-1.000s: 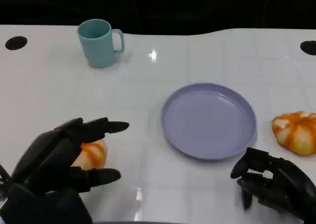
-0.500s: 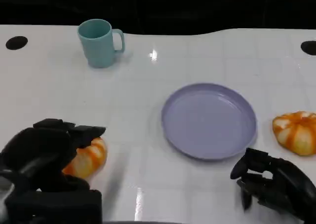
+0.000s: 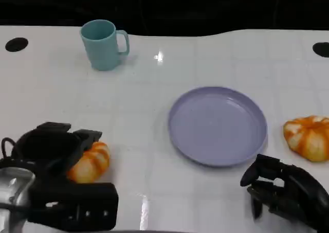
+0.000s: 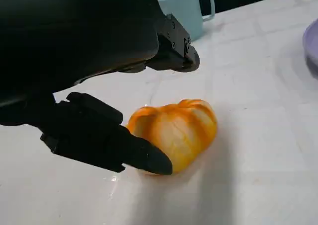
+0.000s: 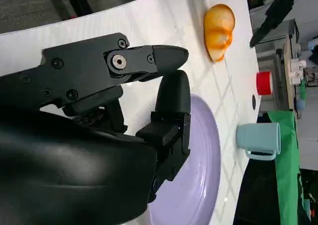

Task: Grasp the bread from the table and place it into the plate.

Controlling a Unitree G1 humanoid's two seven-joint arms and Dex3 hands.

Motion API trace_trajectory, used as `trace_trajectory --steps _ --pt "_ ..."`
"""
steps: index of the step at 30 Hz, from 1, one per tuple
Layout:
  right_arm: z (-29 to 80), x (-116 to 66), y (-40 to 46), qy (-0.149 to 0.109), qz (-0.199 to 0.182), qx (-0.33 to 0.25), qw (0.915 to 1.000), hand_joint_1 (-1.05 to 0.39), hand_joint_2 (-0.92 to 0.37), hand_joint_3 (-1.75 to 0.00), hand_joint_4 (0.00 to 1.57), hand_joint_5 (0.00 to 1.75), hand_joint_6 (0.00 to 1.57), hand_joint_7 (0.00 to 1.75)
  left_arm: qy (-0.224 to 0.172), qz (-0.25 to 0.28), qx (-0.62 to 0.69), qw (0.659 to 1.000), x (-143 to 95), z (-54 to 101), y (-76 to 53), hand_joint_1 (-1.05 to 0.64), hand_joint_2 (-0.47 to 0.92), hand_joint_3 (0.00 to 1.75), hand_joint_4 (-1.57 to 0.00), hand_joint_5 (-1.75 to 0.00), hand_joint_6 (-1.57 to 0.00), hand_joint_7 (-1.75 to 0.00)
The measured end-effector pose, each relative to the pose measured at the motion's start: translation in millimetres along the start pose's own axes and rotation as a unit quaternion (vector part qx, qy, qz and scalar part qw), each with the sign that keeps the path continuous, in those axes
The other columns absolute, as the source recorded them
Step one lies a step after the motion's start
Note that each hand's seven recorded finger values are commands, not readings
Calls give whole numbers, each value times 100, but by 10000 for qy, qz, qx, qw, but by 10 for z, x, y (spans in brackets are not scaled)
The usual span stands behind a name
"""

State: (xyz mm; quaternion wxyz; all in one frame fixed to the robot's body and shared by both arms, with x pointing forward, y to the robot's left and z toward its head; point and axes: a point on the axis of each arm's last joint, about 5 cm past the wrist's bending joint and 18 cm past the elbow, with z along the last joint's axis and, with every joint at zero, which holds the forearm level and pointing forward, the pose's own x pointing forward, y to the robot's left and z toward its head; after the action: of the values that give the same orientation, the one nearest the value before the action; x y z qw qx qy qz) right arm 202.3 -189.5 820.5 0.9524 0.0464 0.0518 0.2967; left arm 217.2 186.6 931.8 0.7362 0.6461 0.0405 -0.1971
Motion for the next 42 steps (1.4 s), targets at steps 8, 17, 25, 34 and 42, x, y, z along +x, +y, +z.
trace_trajectory --steps 8,17,25,34,42 --pt "6 -2 5 -15 -1 -2 10000 -52 -92 -26 66 175 66 140 128 -323 112 9993 249 -15 -119 -40 79 1 -8 -7 -24 0" --pt "8 -3 7 -9 0 -15 10000 -52 -92 -27 66 175 66 139 106 -573 -8 9983 393 -71 -214 -26 85 7 -41 -12 -44 -3" --pt "6 -5 6 -8 -2 9 10000 -51 -92 -25 66 175 66 139 -191 -26 -451 9988 430 -161 -284 -19 49 123 -82 -136 -126 -11" --pt "2 -10 7 -30 -4 -37 10000 -55 -92 -26 66 175 67 139 -479 1162 -1083 9861 447 -219 -487 -23 50 158 -74 -175 -56 -174" --pt "7 -7 3 -9 -12 17 10000 -52 -92 -26 66 175 68 138 -746 1440 -1481 9756 449 -188 -494 -21 50 157 -73 -175 -54 -175"
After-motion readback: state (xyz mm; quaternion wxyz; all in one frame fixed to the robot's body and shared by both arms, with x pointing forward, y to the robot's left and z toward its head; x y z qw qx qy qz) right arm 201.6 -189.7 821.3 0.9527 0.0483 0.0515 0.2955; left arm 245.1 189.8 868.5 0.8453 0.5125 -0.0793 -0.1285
